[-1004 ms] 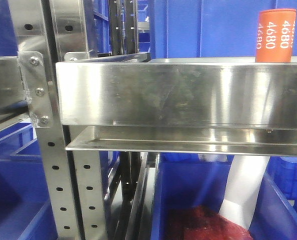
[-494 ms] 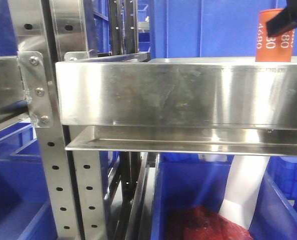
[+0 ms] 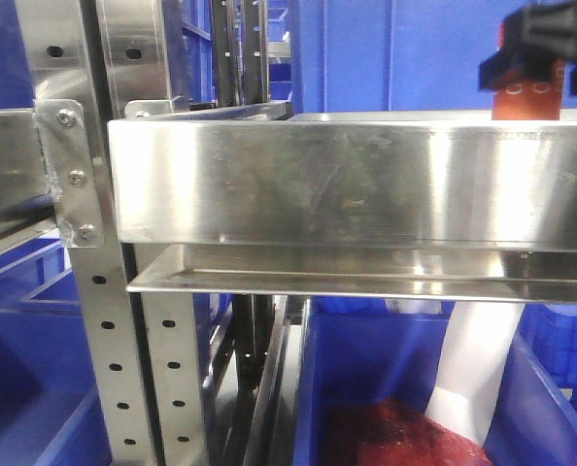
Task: Grab orange capacitor from left shelf to right conveyor
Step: 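Close the right gripper around the orange cylinder and lift it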
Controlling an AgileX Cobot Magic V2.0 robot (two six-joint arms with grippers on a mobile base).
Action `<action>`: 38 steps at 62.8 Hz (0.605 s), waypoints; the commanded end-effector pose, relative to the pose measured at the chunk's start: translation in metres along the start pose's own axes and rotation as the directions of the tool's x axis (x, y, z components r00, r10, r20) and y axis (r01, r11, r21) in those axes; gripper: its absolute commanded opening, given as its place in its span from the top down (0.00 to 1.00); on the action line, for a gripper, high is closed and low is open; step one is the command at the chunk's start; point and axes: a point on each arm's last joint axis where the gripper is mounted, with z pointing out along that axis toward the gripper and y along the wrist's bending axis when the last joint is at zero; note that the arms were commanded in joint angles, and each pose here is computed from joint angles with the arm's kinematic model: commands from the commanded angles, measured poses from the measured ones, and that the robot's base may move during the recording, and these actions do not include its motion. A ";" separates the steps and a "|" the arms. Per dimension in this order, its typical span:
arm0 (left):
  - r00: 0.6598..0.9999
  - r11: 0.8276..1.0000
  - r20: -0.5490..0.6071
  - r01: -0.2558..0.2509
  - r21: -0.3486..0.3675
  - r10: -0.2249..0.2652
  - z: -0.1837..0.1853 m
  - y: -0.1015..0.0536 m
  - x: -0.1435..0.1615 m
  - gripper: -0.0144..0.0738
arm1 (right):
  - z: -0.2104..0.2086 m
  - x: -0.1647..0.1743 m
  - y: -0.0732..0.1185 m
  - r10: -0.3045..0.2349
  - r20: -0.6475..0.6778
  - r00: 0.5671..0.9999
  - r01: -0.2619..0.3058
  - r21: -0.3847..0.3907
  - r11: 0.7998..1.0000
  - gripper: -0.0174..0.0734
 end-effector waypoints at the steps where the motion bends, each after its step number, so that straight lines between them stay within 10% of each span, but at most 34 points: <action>1: 0.994 1.000 0.113 -0.001 0.007 0.000 -0.002 -0.001 -0.011 0.96 | 0.001 -0.026 0.004 -0.004 0.176 0.984 0.010 -0.035 0.999 0.20; 17: 0.994 1.000 0.113 -0.001 0.007 0.000 -0.002 -0.001 -0.011 0.96 | 0.000 -0.028 0.006 -0.037 0.191 0.981 0.047 -0.050 0.998 0.59; 38: 0.994 1.000 0.113 -0.001 0.007 0.000 -0.002 -0.001 -0.011 0.96 | -0.045 -0.058 -0.001 -0.053 0.266 0.963 0.056 -0.002 0.998 0.61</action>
